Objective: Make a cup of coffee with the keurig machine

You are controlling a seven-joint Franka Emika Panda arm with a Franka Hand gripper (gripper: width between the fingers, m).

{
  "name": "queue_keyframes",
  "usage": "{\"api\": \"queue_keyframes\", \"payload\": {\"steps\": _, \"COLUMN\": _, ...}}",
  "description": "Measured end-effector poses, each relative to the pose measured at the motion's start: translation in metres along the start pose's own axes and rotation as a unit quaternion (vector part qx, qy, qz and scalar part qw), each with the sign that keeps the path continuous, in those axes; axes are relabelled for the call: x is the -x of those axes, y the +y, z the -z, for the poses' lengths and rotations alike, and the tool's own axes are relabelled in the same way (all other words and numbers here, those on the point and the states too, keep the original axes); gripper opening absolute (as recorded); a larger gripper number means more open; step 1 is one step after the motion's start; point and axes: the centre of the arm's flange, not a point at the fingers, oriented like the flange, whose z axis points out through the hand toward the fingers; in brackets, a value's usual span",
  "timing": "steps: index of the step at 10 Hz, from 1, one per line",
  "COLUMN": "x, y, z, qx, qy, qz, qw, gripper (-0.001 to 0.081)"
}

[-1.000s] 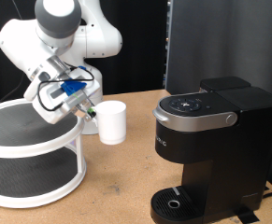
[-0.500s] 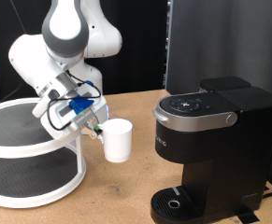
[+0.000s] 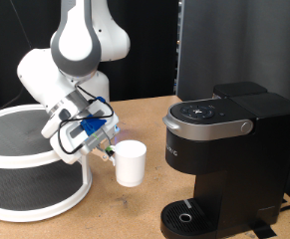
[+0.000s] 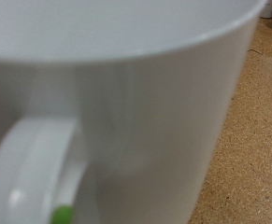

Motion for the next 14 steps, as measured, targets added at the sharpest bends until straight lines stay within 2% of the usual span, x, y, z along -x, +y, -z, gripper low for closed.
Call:
{"api": "queue_keyframes", "payload": {"steps": 9, "x": -0.023, "y": -0.004, "z": -0.038, "qx": 0.016, "qy": -0.010, "qz": -0.001, "qw": 0.9998, "gripper": 0.0070}}
{"api": "queue_keyframes", "payload": {"steps": 14, "x": -0.026, "y": -0.020, "z": -0.063, "qx": 0.009, "qy": -0.008, "qz": -0.005, "qw": 0.9999, "gripper": 0.0070}}
